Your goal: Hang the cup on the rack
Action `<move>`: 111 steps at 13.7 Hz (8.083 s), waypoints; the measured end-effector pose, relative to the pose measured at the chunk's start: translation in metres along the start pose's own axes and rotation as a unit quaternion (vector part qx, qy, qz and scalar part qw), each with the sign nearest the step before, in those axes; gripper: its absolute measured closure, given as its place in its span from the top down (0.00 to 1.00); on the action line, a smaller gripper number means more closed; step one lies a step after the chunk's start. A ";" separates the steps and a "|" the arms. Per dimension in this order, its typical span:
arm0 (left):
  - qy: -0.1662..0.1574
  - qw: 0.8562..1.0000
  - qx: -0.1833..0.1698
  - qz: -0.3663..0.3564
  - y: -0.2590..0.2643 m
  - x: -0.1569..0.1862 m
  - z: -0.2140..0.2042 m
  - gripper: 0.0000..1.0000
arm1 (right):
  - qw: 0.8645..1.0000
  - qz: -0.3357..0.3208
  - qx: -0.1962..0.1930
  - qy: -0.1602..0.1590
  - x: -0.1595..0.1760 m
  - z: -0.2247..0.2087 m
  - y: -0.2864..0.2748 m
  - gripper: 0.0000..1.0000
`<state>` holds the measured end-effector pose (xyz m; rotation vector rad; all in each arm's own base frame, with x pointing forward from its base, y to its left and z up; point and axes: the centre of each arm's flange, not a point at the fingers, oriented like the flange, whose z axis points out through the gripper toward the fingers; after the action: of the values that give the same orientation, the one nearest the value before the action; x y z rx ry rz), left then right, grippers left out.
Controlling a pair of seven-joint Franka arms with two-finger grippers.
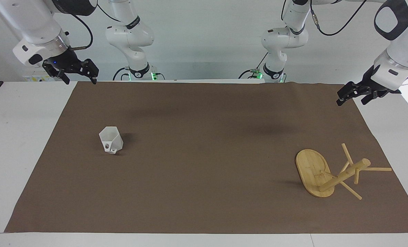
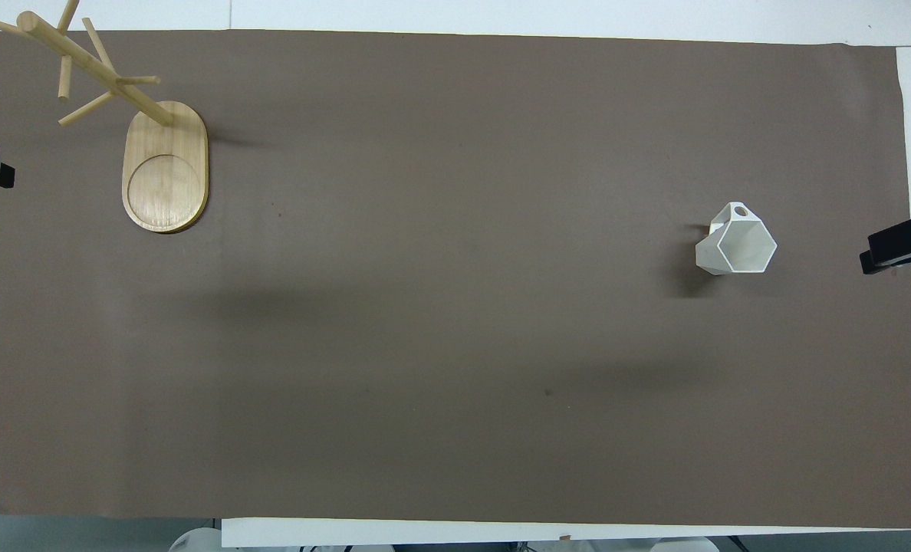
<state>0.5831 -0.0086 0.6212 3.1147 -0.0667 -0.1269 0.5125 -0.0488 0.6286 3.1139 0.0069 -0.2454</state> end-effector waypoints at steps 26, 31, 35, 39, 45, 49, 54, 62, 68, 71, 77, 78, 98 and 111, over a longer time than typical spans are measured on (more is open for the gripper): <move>0.000 1.000 0.000 0.000 0.000 0.000 0.000 1.00 | 0.790 -0.529 0.227 0.211 0.087 0.140 0.174 1.00; 0.000 1.000 0.000 0.000 0.000 0.000 0.000 1.00 | 0.676 -0.561 0.350 0.324 0.104 0.249 0.214 1.00; 0.000 1.000 0.000 0.000 0.000 0.000 0.000 1.00 | 0.584 -0.581 0.413 0.388 0.115 0.341 0.218 1.00; 0.000 1.000 0.000 0.000 0.000 0.000 0.000 1.00 | 0.530 -0.592 0.426 0.432 0.122 0.394 0.213 1.00; 0.000 1.000 0.000 0.000 0.000 0.000 0.000 1.00 | 0.486 -0.614 0.422 0.457 0.122 0.404 0.192 1.00; 0.000 1.000 0.000 0.000 0.000 0.000 0.000 1.00 | 0.474 -0.613 0.428 0.464 0.116 0.419 0.184 1.00; 0.000 1.000 0.000 0.000 0.000 0.000 0.000 1.00 | 0.458 -0.616 0.433 0.473 0.121 0.425 0.158 1.00; 0.000 1.000 0.000 0.000 0.000 0.000 0.000 1.00 | 0.452 -0.611 0.440 0.479 0.124 0.435 0.128 1.00; 0.000 1.000 0.000 0.000 0.000 0.000 0.000 1.00 | 0.441 -0.612 0.441 0.487 0.118 0.440 0.121 0.96; 0.000 1.000 0.000 0.000 0.000 0.000 0.000 1.00 | 0.435 -0.615 0.446 0.484 0.122 0.439 0.106 0.78; 0.000 1.000 0.000 0.000 0.000 0.000 0.000 1.00 | 0.443 -0.605 0.454 0.482 0.147 0.421 0.052 0.78; 0.000 1.000 0.000 0.000 0.000 0.000 0.000 1.00 | 0.452 -0.600 0.452 0.481 0.157 0.409 0.026 0.78; 0.042 0.999 0.001 -0.001 0.231 -0.004 0.087 1.00 | 0.587 -0.466 0.356 0.558 0.104 0.338 -0.436 0.78; 0.054 0.998 -0.004 -0.015 0.297 -0.009 0.166 0.96 | 0.558 -0.502 0.323 0.576 0.100 0.339 -0.442 0.78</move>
<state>0.5485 -0.3082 0.4636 3.1086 -0.0188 0.0413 0.5554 0.3869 0.2709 2.5046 1.9954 2.1798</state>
